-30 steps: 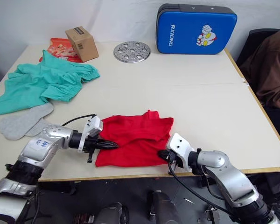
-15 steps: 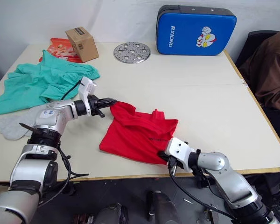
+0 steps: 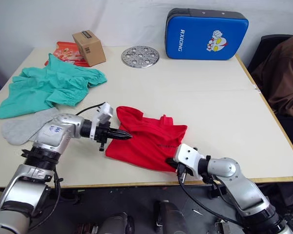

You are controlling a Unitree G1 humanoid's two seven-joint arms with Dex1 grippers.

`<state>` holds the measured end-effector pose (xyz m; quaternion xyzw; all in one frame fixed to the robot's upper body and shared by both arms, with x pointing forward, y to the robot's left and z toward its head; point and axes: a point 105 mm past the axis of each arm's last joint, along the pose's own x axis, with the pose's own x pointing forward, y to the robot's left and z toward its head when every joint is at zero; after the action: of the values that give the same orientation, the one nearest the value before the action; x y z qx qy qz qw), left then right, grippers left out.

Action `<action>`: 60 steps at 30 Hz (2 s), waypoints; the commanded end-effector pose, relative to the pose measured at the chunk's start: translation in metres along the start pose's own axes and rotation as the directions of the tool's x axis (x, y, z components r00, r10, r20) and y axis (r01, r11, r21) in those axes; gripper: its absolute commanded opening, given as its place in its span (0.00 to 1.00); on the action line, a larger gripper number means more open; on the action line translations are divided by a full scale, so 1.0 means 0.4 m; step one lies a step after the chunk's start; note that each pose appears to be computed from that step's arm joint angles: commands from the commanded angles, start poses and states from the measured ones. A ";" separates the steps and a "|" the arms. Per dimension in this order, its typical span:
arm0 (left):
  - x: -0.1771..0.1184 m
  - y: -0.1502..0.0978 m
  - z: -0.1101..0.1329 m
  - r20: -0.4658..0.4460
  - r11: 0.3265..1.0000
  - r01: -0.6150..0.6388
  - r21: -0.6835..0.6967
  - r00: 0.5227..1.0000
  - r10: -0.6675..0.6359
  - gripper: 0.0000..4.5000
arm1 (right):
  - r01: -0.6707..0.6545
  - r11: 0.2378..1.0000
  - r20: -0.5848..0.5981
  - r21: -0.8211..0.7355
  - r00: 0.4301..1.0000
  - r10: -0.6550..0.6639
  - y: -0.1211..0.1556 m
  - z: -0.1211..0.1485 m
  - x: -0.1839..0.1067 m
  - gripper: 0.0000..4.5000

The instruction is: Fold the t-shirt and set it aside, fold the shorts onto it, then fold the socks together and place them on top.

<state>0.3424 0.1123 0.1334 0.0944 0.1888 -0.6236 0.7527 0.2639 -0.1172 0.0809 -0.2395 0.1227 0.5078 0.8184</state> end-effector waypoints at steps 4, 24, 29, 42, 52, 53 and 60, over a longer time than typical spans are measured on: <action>0.019 0.093 0.019 -0.030 0.983 -0.170 0.070 0.985 0.172 0.01 | 0.004 1.000 -0.083 0.022 0.997 -0.002 0.001 -0.054 0.003 0.00; -0.011 -0.097 0.088 0.082 0.972 0.224 0.078 0.970 -0.230 0.01 | 0.078 0.962 0.152 0.262 0.981 -0.121 -0.128 0.119 -0.049 0.00; 0.039 -0.057 -0.011 -0.064 0.991 0.060 0.116 0.997 -0.052 0.01 | 0.101 0.961 0.134 0.258 0.981 -0.139 -0.178 0.134 0.003 0.00; 0.018 -0.120 -0.169 -0.206 0.998 0.054 0.024 0.977 -0.048 0.01 | 0.478 0.849 -0.072 0.224 0.877 -0.475 -0.417 0.052 0.079 0.00; -0.014 -0.119 -0.046 0.019 0.997 0.003 -0.080 1.000 -0.002 0.01 | 0.116 0.974 0.279 0.192 0.945 -0.168 -0.287 0.257 0.037 0.00; -0.018 -0.118 -0.034 0.031 0.997 0.008 -0.082 0.999 -0.006 0.01 | 0.077 0.981 0.288 0.181 0.949 -0.127 -0.260 0.264 0.034 0.00; -0.057 -0.014 0.033 0.021 0.997 -0.077 -0.031 0.997 0.078 0.01 | -0.178 0.973 0.145 0.144 0.977 0.157 -0.041 0.169 0.028 0.00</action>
<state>0.3261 0.1219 0.1535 0.0700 0.1903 -0.5996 0.7742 0.2940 -0.0849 0.1349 -0.1135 0.1338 0.5579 0.8111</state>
